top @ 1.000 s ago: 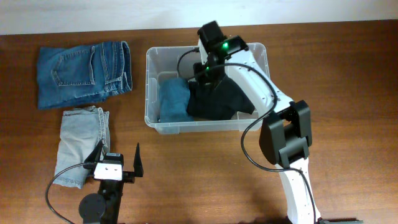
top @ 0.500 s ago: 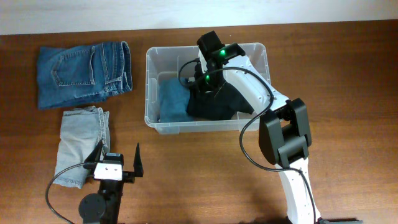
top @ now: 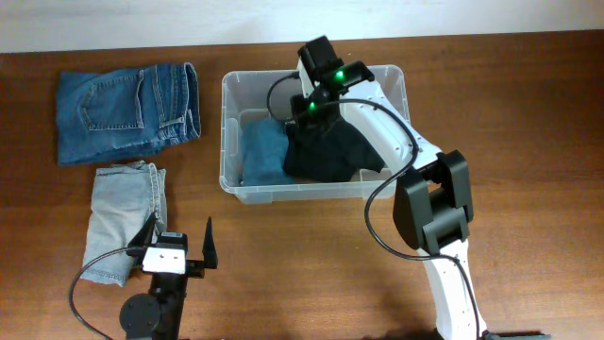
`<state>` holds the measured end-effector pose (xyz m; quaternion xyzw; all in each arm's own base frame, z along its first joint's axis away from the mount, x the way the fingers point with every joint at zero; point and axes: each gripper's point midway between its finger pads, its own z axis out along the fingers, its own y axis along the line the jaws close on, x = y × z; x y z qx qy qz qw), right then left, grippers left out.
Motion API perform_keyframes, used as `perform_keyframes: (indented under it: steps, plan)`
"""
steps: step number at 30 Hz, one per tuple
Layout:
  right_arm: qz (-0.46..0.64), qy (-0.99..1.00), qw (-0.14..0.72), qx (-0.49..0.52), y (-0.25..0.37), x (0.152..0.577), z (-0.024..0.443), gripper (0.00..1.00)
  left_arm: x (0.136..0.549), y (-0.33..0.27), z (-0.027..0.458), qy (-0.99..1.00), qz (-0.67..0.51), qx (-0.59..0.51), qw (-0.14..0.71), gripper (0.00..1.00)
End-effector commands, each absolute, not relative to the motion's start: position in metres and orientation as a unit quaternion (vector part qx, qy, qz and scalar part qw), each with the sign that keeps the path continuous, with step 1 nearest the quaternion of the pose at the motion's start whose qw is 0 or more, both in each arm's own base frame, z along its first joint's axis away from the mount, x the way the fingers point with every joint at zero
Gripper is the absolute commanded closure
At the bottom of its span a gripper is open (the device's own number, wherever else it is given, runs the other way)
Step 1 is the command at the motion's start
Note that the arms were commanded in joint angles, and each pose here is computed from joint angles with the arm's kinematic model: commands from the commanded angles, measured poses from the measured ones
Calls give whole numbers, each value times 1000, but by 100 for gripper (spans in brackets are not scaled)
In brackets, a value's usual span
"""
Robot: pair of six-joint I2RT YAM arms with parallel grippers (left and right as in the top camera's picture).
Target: Pack container
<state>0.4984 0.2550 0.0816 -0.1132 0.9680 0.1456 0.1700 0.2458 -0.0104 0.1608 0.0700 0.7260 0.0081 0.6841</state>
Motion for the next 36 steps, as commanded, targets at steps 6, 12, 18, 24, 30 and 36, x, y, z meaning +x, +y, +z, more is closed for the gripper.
perform_keyframes:
  steps: [6,12,18,24,30,36]
  plan:
    - [112,961,233,-95,232,530,106,84,246,-7,159,727,17,69,683,1]
    - [149,963,196,-107,247,519,82,84,246,-7,160,727,17,69,683,1]
    - [226,958,128,-122,272,487,76,83,246,-7,159,727,17,69,683,1]
    - [271,950,74,-134,290,458,78,84,246,-7,159,727,17,69,683,1]
    - [334,923,88,-172,308,455,113,83,246,-7,159,727,17,69,683,1]
    - [274,932,178,-156,273,484,176,78,246,-7,159,727,17,69,683,1]
